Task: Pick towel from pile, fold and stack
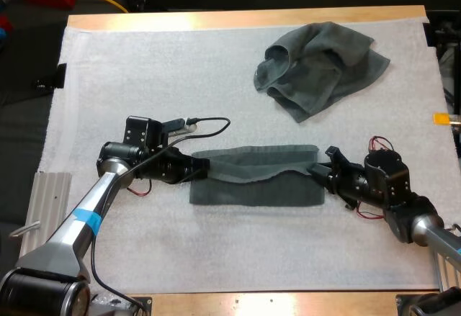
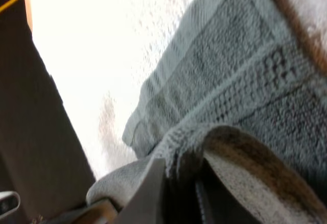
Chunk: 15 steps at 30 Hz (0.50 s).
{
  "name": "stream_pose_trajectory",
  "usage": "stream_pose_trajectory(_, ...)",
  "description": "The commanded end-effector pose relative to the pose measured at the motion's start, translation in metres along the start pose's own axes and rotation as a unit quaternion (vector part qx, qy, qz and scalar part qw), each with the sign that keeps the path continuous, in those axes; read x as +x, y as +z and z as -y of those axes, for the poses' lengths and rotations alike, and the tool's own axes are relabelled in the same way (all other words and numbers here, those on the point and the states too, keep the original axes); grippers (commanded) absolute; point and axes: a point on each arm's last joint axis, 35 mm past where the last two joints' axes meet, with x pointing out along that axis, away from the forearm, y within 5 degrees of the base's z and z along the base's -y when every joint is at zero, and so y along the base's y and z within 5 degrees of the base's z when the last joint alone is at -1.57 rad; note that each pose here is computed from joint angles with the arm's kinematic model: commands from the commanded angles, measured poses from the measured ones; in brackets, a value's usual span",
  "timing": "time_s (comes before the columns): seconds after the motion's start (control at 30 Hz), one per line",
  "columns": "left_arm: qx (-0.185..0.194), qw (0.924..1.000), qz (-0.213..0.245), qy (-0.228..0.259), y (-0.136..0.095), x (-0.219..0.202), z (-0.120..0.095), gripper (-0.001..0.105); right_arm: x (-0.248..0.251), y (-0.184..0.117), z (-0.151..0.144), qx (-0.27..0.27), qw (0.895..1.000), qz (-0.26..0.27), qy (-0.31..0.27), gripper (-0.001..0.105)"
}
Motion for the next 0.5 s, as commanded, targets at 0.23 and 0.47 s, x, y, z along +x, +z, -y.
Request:
stream_pose_trajectory(0.23,0.001,0.9994,0.023,0.024,0.005,-0.001,0.0,0.049,0.0,0.004,-0.002,-0.004,1.0,0.022,-0.001,0.014)
stream_pose_trajectory(0.47,0.014,0.9997,0.017,0.013,0.004,-0.001,0.001,0.069,-0.003,0.014,-0.024,-0.064,0.991,0.076,0.092,0.068)
